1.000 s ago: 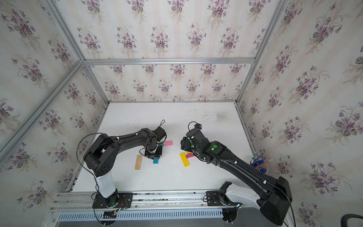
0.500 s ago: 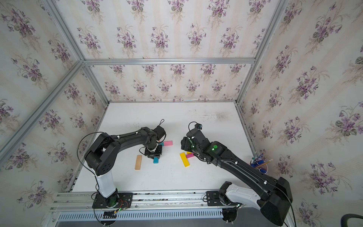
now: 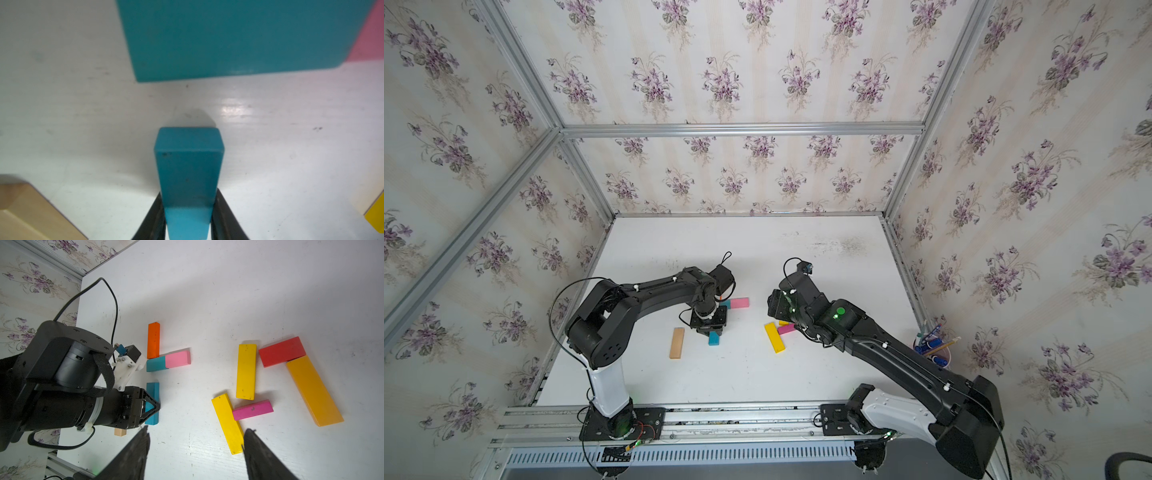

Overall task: Assemble the letter h with building blocks
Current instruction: Move the building block to the center of the board.

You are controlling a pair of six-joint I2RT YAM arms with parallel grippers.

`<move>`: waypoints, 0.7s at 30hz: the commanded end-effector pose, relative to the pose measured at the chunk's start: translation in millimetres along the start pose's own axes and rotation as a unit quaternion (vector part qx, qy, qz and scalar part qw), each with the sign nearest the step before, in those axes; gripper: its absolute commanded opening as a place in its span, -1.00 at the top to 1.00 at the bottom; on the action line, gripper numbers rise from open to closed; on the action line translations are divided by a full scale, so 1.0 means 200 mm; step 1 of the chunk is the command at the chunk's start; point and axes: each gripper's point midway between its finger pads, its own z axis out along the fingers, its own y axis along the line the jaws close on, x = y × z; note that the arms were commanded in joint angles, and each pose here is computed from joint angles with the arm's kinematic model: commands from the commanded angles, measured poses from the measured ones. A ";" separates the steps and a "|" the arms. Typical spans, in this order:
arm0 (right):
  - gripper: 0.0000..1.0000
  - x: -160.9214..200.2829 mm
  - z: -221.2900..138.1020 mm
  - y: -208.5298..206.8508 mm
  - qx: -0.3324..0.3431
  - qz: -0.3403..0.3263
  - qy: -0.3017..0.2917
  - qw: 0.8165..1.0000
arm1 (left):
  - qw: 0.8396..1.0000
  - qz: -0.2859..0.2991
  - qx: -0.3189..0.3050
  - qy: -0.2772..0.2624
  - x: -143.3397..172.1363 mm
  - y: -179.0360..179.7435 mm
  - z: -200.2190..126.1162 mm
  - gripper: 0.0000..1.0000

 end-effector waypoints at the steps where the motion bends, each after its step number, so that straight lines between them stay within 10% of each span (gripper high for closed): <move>1: -0.45 0.00 0.00 -0.01 0.005 0.000 -0.004 1.000 | 0.998 0.018 -0.006 -0.062 -0.15 -0.01 0.03 0.38; 9: -0.46 0.01 0.02 -0.01 0.007 -0.003 0.003 1.000 | 0.996 0.019 0.010 -0.084 -0.15 -0.02 -0.07 -0.38; 21: -0.46 0.14 0.13 0.07 0.016 -0.003 0.028 0.999 | 0.982 0.016 0.029 -0.184 0.00 0.12 -0.58 -0.52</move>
